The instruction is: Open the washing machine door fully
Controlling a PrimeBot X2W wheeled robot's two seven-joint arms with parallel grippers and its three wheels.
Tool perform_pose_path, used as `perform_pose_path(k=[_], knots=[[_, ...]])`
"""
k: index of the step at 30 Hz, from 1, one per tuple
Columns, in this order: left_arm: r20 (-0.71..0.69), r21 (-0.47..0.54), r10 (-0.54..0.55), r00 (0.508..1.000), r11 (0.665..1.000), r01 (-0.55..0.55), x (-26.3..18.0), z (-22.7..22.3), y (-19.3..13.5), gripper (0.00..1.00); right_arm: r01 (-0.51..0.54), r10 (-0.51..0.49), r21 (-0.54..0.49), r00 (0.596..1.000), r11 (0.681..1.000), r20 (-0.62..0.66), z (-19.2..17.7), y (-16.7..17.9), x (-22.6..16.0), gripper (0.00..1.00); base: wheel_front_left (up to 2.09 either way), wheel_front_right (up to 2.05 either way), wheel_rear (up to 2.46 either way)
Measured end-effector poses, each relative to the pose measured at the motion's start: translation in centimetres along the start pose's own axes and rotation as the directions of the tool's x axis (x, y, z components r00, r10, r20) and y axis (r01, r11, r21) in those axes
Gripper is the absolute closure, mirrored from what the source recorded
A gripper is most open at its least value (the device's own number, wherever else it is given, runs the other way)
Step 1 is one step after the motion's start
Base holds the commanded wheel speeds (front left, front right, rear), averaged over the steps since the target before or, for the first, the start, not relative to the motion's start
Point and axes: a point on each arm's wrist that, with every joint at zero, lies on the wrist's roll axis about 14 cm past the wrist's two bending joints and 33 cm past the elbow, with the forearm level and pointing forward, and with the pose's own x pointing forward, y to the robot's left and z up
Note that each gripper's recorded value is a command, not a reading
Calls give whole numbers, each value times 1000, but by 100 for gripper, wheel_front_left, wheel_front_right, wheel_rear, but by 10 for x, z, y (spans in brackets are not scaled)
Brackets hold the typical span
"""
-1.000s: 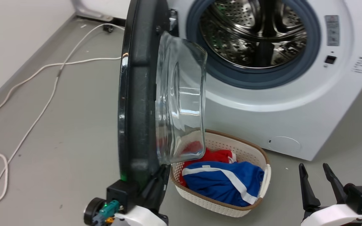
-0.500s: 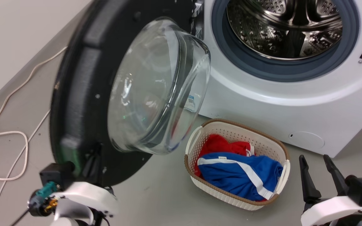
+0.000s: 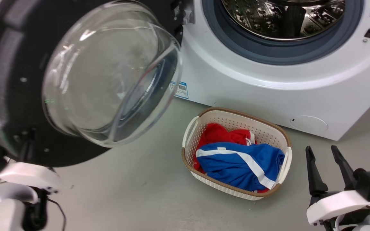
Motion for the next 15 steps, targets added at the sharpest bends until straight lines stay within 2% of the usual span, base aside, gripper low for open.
perform_pose_path(k=[6,15], knots=[[2,3,79,997,997,-79,20,5,33,100,15,-15,-10,1000,1000,12,3,-6,0,0,0,0,0],[-4,5,113,994,994,-113,23,0,49,100,29,-28,-21,999,999,28,9,-10,-3,0,0,0,0]])
